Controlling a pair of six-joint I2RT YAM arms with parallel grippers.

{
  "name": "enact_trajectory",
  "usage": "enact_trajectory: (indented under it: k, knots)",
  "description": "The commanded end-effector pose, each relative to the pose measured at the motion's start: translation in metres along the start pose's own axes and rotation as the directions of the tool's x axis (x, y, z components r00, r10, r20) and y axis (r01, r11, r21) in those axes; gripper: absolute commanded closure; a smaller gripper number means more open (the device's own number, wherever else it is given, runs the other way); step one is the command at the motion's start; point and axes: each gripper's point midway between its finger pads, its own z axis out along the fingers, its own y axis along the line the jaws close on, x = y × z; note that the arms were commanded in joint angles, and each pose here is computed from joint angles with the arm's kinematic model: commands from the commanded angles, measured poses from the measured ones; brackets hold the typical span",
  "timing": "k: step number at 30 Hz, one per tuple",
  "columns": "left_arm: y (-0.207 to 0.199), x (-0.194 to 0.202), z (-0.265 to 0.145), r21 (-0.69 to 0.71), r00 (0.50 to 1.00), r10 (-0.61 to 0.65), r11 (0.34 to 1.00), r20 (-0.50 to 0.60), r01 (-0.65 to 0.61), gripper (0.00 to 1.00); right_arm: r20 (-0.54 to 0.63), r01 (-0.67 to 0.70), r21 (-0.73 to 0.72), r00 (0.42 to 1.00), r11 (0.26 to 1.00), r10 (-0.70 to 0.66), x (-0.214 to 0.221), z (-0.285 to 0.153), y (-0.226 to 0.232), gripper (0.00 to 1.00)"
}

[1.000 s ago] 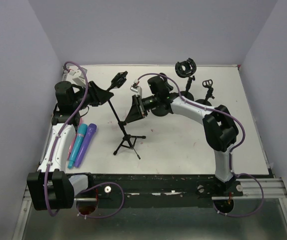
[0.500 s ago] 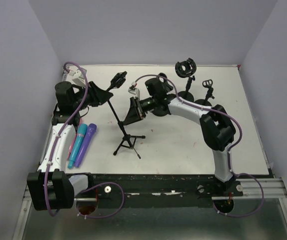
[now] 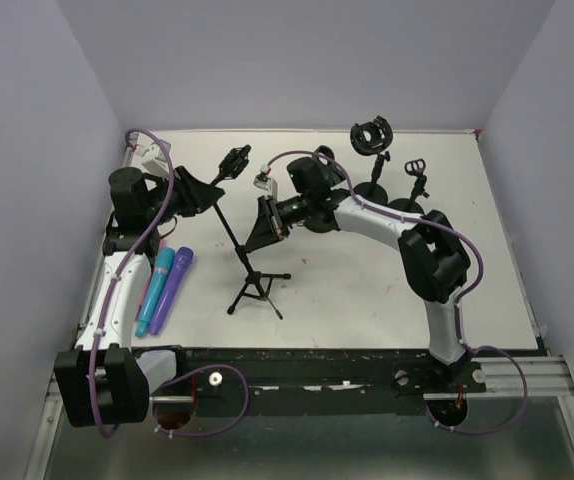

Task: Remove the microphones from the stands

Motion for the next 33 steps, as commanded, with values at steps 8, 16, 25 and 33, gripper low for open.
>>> enact_trajectory:
  k: [8, 16, 25, 33]
  knots:
    - [0.009, -0.005, -0.010, -0.073, 0.991, -0.135, 0.988, 0.023, 0.137, 1.00, 0.026, 0.302, 0.092, 0.952, 0.949, -0.306, -0.008, 0.003, -0.002, 0.95]
    - [0.003, 0.005, -0.013, -0.054, 0.977, -0.213, 0.976, -0.023, 0.211, 1.00, 0.103, 0.871, 0.206, 0.433, 0.446, -0.895, -0.049, -0.009, 0.033, 0.99]
    - [-0.007, 0.011, -0.014, -0.012, 0.970, -0.237, 0.972, -0.049, 0.236, 1.00, -0.010, 0.742, 0.097, -0.666, -0.663, -0.746, -0.043, 0.003, 0.055, 0.99]
    - [-0.012, 0.018, -0.012, 0.004, 0.971, -0.227, 0.974, -0.072, 0.228, 1.00, -0.002, 0.445, -0.002, -0.895, -0.895, -0.445, -0.013, 0.003, 0.041, 0.53]
